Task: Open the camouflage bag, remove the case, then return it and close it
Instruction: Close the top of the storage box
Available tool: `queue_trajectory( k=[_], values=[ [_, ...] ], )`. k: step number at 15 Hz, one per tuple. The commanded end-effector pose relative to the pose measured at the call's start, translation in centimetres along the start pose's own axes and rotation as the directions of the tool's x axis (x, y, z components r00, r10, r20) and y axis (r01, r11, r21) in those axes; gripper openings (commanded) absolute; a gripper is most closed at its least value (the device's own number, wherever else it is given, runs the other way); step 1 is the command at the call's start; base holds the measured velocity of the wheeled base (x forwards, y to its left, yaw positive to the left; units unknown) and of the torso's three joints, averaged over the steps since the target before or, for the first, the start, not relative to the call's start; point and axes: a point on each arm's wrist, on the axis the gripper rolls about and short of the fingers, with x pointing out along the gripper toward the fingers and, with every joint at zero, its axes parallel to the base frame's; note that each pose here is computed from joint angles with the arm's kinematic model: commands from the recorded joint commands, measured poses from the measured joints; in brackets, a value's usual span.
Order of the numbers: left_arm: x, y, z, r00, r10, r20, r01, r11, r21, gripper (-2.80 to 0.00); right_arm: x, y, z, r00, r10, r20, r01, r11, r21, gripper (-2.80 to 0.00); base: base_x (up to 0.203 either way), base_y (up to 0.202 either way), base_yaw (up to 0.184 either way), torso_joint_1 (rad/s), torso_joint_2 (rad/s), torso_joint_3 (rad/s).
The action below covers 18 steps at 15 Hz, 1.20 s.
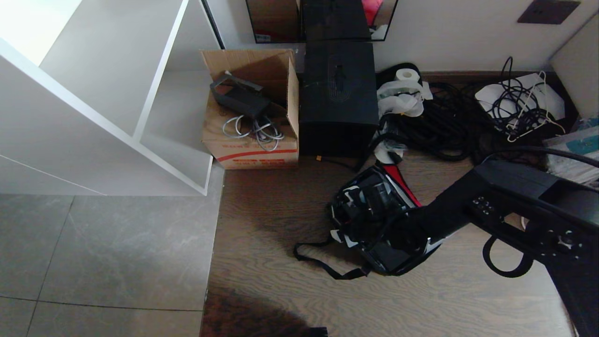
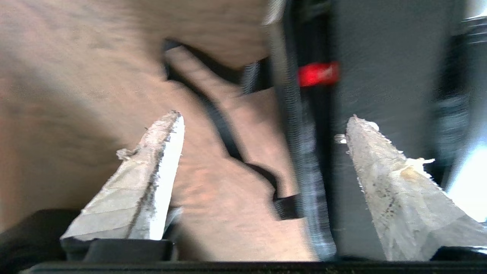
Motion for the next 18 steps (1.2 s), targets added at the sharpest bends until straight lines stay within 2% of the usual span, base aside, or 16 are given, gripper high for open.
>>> queue_trajectory(
  k=[1,5,10,12,14,18],
  values=[
    [0.0,0.0,0.0,1.000,0.000,0.000,0.000,1.000,0.000,-2.80,0.6,0.8,-0.7,0.998,0.065,-0.018,-0.064,0.998,0.026,0.00,0.000,0.000,0.000,0.000,0.00,0.000],
    [0.0,0.0,0.0,1.000,0.000,0.000,0.000,1.000,0.000,-2.80,2.6,0.5,-2.6,0.994,0.080,-0.072,-0.078,0.997,0.029,0.00,0.000,0.000,0.000,0.000,0.00,0.000],
    [0.0,0.0,0.0,1.000,0.000,0.000,0.000,1.000,0.000,-2.80,4.5,0.3,-3.1,0.997,0.040,-0.072,-0.041,0.999,-0.016,0.00,0.000,0.000,0.000,0.000,0.00,0.000],
    [0.0,0.0,0.0,1.000,0.000,0.001,0.000,1.000,0.000,-2.80,5.1,0.3,-3.0,0.999,0.006,-0.047,-0.008,0.999,-0.034,0.00,0.000,0.000,0.000,0.000,0.00,0.000],
    [0.0,0.0,0.0,1.000,0.000,0.000,0.000,1.000,0.000,-2.80,5.7,0.3,-3.8,0.998,-0.013,-0.067,0.009,0.998,-0.058,0.00,0.000,0.000,0.000,0.000,0.00,0.000],
    [0.0,0.0,0.0,1.000,0.000,0.002,0.000,1.000,0.000,-2.80,6.7,0.5,-3.6,0.998,-0.011,-0.058,0.008,0.999,-0.047,0.00,0.000,0.000,0.000,0.000,0.00,0.000]
  ],
)
